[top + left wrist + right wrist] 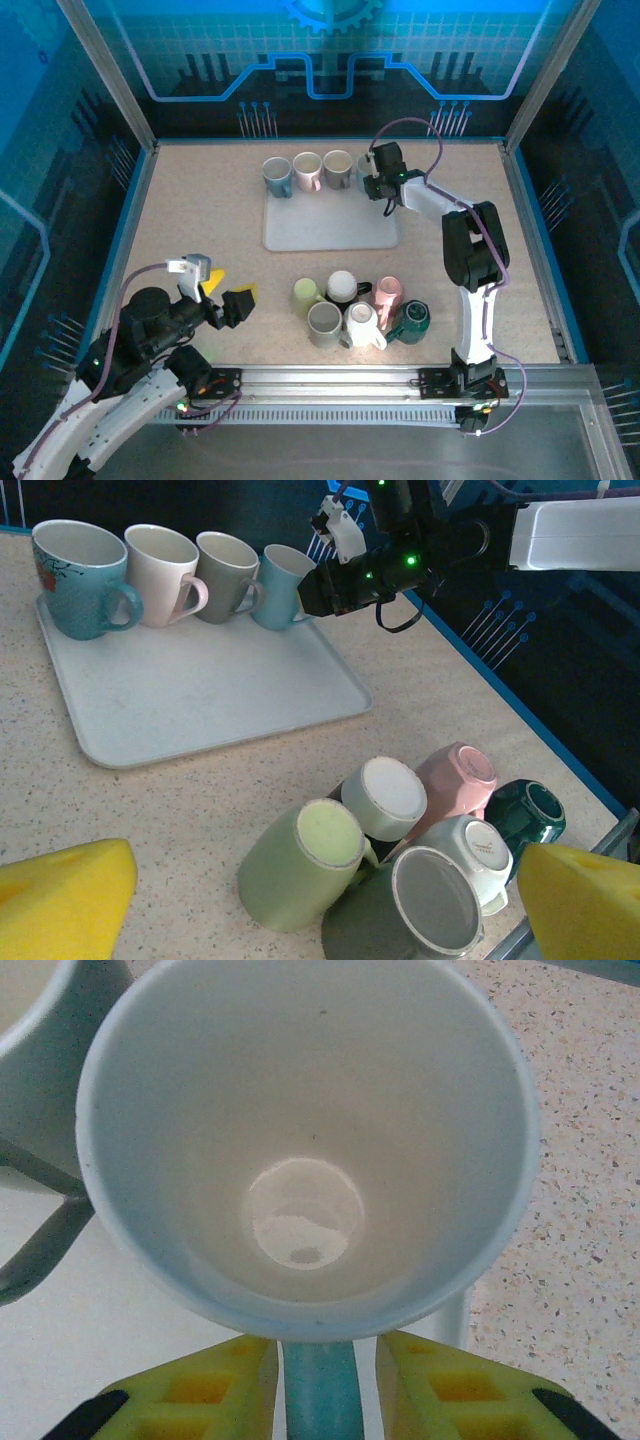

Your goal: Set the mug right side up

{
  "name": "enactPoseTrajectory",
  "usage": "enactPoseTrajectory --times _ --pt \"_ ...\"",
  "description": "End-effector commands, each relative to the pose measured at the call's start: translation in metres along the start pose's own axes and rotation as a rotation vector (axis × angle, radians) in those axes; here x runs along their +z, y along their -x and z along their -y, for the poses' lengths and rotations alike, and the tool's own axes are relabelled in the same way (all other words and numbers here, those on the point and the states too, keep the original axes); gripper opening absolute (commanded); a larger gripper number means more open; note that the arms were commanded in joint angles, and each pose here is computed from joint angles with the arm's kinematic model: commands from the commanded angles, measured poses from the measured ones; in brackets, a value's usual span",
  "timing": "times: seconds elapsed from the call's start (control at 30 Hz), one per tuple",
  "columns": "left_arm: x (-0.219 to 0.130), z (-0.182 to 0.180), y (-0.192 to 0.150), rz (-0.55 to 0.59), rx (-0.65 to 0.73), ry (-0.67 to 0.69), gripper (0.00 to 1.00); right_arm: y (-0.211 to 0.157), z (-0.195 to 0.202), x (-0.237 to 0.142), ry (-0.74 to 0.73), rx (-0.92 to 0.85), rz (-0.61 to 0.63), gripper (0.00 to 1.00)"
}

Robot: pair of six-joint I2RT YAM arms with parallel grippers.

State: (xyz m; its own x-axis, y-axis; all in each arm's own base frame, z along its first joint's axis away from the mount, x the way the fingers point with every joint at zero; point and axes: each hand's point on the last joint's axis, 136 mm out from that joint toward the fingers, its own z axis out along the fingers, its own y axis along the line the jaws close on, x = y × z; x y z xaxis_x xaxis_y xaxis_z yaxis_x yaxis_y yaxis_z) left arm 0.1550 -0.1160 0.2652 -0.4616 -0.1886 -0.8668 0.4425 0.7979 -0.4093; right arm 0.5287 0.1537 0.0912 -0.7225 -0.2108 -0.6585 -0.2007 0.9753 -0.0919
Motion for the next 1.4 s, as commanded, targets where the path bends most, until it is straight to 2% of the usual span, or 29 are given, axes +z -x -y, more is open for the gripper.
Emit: enactPoseTrajectory --times 0.0,0.5,0.63,0.8,0.9,1.17,1.37 --pt "0.004 0.003 -0.003 -0.008 0.022 -0.018 0.99 0.002 0.005 0.004 -0.001 0.007 -0.010 0.34" --pt "0.003 0.002 -0.002 -0.007 0.020 -0.014 0.99 -0.006 0.000 0.019 0.053 0.040 -0.061 0.35" --pt "0.003 0.002 -0.002 -0.008 0.020 -0.013 0.99 -0.003 0.002 0.012 0.058 0.042 -0.051 0.44" --pt "0.003 0.001 -0.002 -0.008 0.021 -0.005 0.99 0.007 0.003 -0.018 0.074 0.041 0.043 0.65" --pt "0.006 0.000 -0.003 -0.020 0.021 0.003 0.99 0.014 0.003 -0.040 0.096 0.035 0.104 0.73" --pt "0.013 -0.007 -0.007 -0.059 0.012 0.052 0.99 0.029 0.022 -0.099 0.026 0.078 0.207 0.72" --pt "0.009 -0.025 -0.001 -0.031 -0.035 0.160 0.99 0.016 -0.017 -0.149 0.037 0.040 0.271 0.70"
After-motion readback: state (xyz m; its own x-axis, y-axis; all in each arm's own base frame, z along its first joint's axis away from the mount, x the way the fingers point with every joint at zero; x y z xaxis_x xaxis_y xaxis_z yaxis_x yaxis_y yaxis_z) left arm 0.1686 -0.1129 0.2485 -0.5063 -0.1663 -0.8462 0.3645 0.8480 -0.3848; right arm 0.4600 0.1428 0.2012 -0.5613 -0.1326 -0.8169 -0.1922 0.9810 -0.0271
